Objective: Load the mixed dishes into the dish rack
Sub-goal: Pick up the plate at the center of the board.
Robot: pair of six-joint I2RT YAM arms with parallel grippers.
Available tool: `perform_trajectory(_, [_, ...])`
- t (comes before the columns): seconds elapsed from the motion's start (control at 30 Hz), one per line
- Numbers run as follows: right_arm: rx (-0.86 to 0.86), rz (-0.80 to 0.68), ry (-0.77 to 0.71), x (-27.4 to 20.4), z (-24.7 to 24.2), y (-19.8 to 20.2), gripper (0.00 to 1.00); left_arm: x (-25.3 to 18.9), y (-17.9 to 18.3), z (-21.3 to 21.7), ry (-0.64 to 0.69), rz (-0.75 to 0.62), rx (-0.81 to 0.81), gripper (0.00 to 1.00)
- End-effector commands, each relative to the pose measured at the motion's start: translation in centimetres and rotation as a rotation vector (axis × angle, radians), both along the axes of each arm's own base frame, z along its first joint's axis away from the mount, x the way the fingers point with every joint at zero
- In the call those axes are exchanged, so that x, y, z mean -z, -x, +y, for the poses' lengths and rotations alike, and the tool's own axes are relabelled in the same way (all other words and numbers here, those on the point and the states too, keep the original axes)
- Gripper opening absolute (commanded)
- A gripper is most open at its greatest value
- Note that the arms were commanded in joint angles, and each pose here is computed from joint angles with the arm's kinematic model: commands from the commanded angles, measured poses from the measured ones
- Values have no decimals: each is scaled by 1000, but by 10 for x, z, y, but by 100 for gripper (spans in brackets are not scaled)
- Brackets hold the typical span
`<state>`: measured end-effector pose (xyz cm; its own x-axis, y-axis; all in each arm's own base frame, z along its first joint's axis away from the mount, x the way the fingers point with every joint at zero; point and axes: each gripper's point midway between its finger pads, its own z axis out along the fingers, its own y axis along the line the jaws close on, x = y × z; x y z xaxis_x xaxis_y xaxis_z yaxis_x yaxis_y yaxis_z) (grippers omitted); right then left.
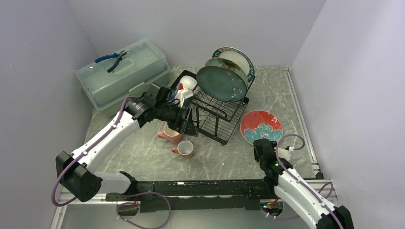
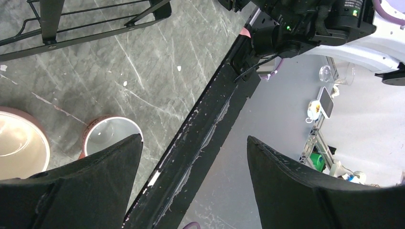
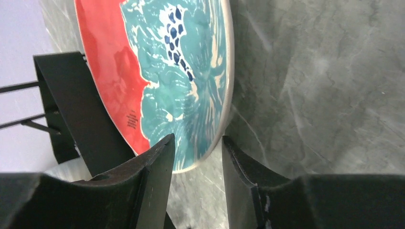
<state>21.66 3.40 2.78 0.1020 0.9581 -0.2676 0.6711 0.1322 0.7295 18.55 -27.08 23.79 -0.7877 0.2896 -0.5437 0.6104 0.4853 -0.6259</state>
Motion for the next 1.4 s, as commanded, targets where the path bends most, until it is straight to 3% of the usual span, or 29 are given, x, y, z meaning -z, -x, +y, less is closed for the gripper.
perform_trajectory(0.0, [45, 113, 98, 39, -21, 20, 43, -6, -1, -1, 4, -42, 20, 86])
perform_trajectory(0.23, [98, 120, 111, 40, -29, 17, 44, -6, -2, 0, -1, -41, 18, 86])
perform_trajectory(0.37, [131, 106, 97, 42, -33, 15, 37, -5, -1, -1, -1, -34, 20, 86])
perform_trajectory(0.47, [146, 92, 89, 43, -35, 14, 24, -4, -1, -1, -2, -30, 20, 86])
perform_trajectory(0.57, [165, 80, 76, 44, -36, 13, 0, -4, -1, -1, -4, -27, 20, 86])
perform_trajectory(0.8, [163, 20, 75, 31, -37, 5, 0, -7, -2, 0, -10, -32, 18, 86])
perform_trajectory(1.1, [195, -134, 214, -53, -62, 3, 0, -15, -3, 1, -8, -49, 12, 86])
perform_trajectory(1.37, [202, -164, 309, -108, -78, 15, 0, -22, -6, 0, 6, -67, 3, 86])
